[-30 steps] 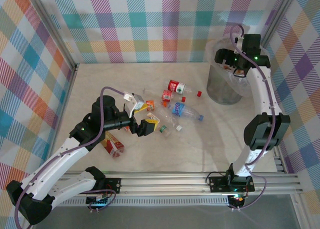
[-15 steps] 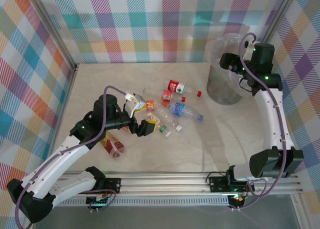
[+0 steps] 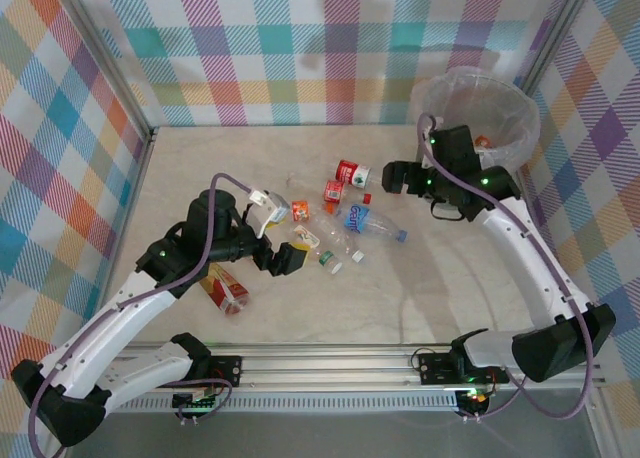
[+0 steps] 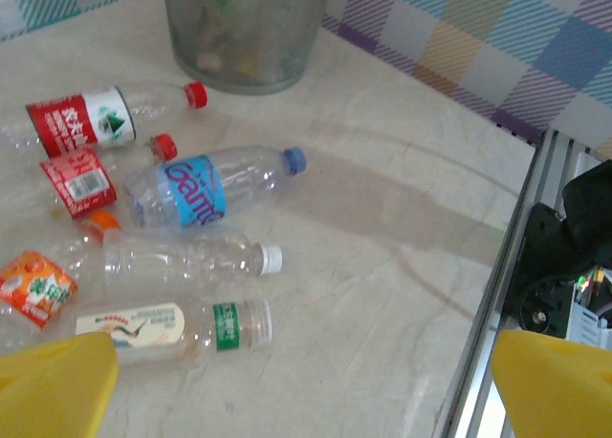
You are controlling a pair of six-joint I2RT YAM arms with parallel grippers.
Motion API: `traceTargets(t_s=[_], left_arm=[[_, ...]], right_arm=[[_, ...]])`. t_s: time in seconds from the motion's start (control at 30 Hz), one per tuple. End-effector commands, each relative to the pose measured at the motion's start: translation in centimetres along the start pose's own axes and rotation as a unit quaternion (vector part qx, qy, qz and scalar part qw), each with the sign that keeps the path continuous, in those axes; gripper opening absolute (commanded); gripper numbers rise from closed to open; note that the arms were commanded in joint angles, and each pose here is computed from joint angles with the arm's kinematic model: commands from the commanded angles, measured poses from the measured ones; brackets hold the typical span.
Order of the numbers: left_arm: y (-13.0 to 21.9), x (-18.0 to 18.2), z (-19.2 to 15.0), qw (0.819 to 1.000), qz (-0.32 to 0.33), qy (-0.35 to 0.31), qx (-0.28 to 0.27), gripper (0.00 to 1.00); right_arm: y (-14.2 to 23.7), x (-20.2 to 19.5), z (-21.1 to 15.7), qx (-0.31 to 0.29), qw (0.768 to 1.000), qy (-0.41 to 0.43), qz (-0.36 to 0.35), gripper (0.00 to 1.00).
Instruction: Put the plastic bottles in the bin
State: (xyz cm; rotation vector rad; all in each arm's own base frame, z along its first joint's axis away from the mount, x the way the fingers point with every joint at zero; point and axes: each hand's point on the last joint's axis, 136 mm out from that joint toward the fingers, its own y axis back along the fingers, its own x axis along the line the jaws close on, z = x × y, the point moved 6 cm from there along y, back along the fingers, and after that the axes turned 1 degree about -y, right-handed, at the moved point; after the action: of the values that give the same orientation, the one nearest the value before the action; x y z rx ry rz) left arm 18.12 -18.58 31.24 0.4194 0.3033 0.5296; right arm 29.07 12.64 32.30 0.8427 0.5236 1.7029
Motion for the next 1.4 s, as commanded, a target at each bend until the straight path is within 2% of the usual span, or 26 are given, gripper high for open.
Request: traceTargets(t_s=[0.0,0.1,0.2,0.43,0.57,0.73,1.0,1.37], left_arm=[[2.3,-0.7,-1.0,1.000,0.019,-0.004,0.021,1.00],[3.7,-1.0,-1.8,0.999,0.033,-0.003,0.022,1.00],[5.0,-1.0,-2.4,0.998,0.055,0.004,0.014,1.00],[6.5,-1.1,-3.7,0.997,0.077,0.019,0.002,1.00],[6.2,-1.1,-4.1,0.997,0.072,0.020,-0.001,1.00],[5.7,-1.0,-4.8,0.997,0.070,0.021,-0.011,1.00],[5.1,-0.7,-5.4,0.997,0.072,0.027,-0.009,1.00],[4.7,-0.6,-5.7,0.997,0.069,0.027,-0.004,1.00]], right_arm=[[-0.9,4.4,-2.6,0.031,0.995,0.043,0.081,1.00],[-2.4,7.3,-4.6,0.051,0.987,0.097,0.115,1.00],[-4.3,9.2,-6.3,0.094,0.979,0.102,0.150,1.00],[-8.0,12.4,-9.8,0.154,0.962,0.157,0.165,1.00],[-10.2,13.4,-11.3,0.176,0.957,0.190,0.133,0.93],[-12.6,14.3,-13.0,0.200,0.949,0.222,0.101,0.76],[-16.2,14.8,-14.4,0.214,0.943,0.251,0.053,0.74],[-19.2,15.1,-15.1,0.229,0.936,0.265,0.035,0.72]])
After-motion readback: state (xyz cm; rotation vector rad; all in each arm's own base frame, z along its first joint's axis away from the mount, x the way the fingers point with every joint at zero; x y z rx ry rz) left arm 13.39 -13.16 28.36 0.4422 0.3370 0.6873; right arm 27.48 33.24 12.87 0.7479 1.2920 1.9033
